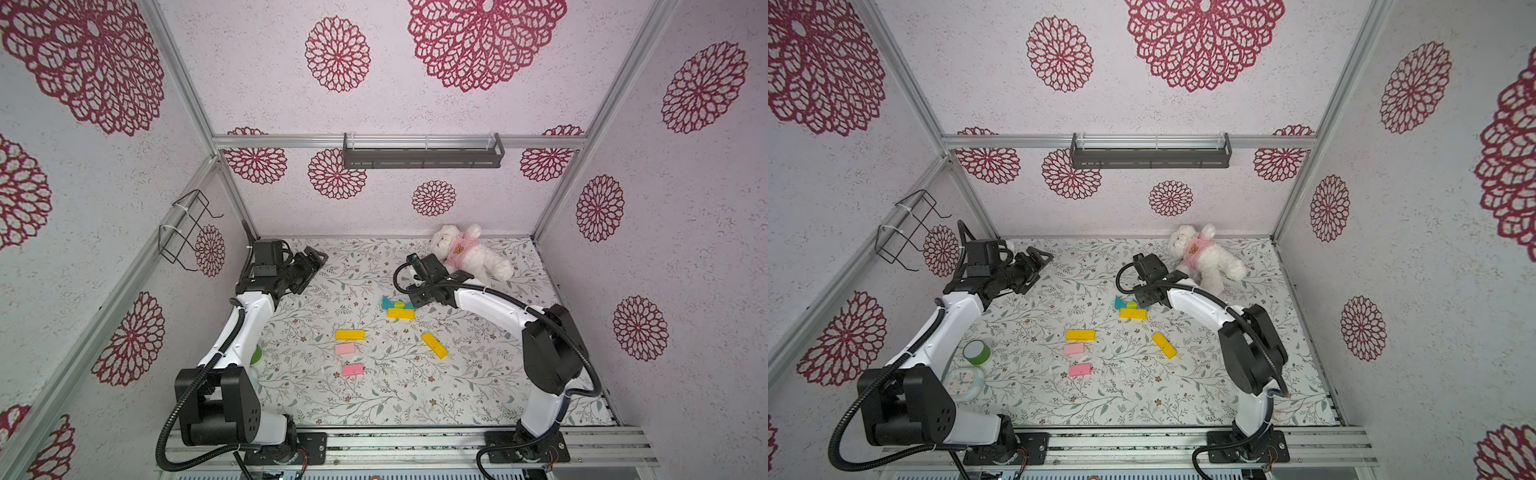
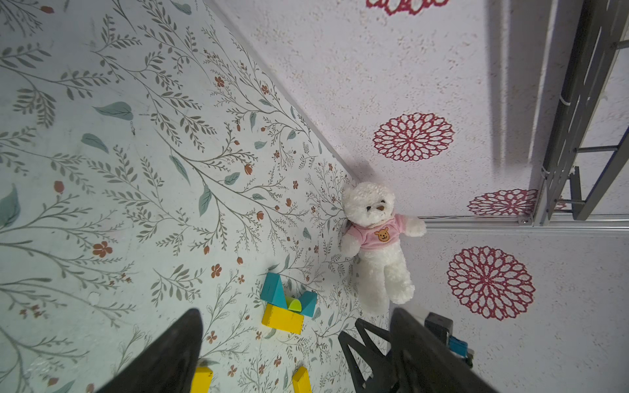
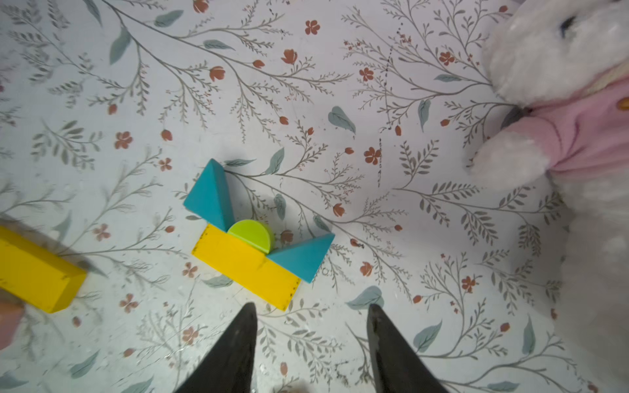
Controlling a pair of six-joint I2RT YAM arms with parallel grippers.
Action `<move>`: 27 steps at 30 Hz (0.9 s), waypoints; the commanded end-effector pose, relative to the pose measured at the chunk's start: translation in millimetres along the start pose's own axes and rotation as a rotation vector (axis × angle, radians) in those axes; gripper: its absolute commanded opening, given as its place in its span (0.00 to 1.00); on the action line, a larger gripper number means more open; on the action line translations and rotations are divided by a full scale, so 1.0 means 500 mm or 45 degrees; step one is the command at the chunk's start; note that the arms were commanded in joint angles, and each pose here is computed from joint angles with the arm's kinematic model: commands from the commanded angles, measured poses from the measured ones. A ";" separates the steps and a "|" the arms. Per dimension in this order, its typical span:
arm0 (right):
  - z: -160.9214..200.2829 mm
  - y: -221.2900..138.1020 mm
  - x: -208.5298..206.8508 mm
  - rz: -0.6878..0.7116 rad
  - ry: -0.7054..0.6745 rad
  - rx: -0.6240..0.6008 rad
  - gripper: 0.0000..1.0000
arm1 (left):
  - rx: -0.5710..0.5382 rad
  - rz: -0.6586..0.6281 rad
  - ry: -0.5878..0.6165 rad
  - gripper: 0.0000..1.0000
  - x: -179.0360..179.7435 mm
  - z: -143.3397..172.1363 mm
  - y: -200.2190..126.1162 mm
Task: Assemble a carrot with building blocks
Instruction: Adjust the building block at the center of the board.
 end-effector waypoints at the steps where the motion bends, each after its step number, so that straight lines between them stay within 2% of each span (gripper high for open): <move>1: 0.030 -0.006 0.016 -0.112 0.080 0.026 0.52 | 0.000 0.021 -0.004 0.88 -0.004 -0.002 0.008; 17: 0.104 0.093 0.021 -0.141 0.136 0.162 0.51 | 0.009 0.015 -0.002 0.88 -0.003 0.001 0.013; 27: 0.118 0.110 0.024 -0.157 0.139 0.187 0.51 | 0.013 0.013 0.001 0.88 -0.002 0.003 0.014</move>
Point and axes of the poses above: each gripper's point midway between its finger pads, its own y axis out along the fingers, its own x axis along the line the jaws close on, z = x × y, the point moved 3 cm from there along -y, back along the fingers, and after that the axes turned 13 degrees about y, right-handed, at the moved point
